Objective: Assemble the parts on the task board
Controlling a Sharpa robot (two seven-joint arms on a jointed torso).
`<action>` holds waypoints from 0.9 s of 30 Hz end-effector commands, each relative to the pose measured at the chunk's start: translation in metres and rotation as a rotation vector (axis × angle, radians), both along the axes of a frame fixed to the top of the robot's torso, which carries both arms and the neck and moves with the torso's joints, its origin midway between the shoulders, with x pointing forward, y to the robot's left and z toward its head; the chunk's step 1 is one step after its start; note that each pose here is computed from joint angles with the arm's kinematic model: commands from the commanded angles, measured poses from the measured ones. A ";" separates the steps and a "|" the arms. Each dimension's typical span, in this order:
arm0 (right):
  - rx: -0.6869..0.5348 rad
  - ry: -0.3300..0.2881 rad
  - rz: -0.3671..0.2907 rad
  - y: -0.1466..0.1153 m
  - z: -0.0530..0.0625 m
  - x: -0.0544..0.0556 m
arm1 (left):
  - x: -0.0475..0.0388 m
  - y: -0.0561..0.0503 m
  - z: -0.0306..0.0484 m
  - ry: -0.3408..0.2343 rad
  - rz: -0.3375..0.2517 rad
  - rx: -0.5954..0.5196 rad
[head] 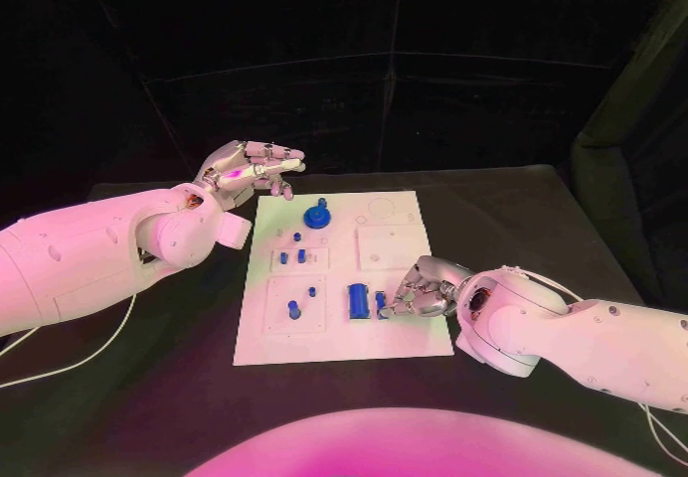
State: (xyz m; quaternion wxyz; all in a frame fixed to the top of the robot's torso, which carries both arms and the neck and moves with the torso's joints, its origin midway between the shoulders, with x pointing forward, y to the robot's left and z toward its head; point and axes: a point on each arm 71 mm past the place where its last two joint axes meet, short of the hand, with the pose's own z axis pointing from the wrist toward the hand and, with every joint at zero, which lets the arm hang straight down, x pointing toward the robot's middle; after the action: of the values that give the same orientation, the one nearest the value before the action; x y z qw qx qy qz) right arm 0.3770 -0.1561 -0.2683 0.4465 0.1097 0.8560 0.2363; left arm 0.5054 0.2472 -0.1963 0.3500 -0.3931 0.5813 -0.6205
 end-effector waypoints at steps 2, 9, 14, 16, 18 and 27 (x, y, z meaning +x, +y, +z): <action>-0.007 -0.006 0.049 0.002 0.000 0.000 | 0.0006 -0.001 0.0014 -0.003 -0.007 -0.008; -0.040 -0.014 0.043 0.001 -0.005 0.007 | 0.0007 -0.002 0.0013 -0.002 -0.010 -0.009; -0.059 -0.027 0.038 0.003 -0.007 0.012 | 0.0007 -0.002 0.0013 -0.002 -0.010 -0.009; -0.066 -0.033 0.034 0.004 -0.009 0.014 | 0.0007 -0.002 0.0013 -0.001 -0.010 -0.009; -0.068 -0.037 0.034 0.005 -0.009 0.016 | 0.0007 -0.002 0.0012 -0.001 -0.010 -0.009; -0.029 -0.064 0.050 0.009 -0.006 0.015 | 0.0008 -0.002 0.0012 -0.001 -0.008 -0.008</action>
State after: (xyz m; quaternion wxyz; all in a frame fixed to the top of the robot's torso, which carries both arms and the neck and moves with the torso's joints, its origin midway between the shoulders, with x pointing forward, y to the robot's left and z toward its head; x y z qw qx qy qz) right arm 0.3920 -0.1481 -0.2771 0.4603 0.0789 0.8551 0.2251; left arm 0.5059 0.2460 -0.1967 0.3492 -0.3932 0.5822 -0.6201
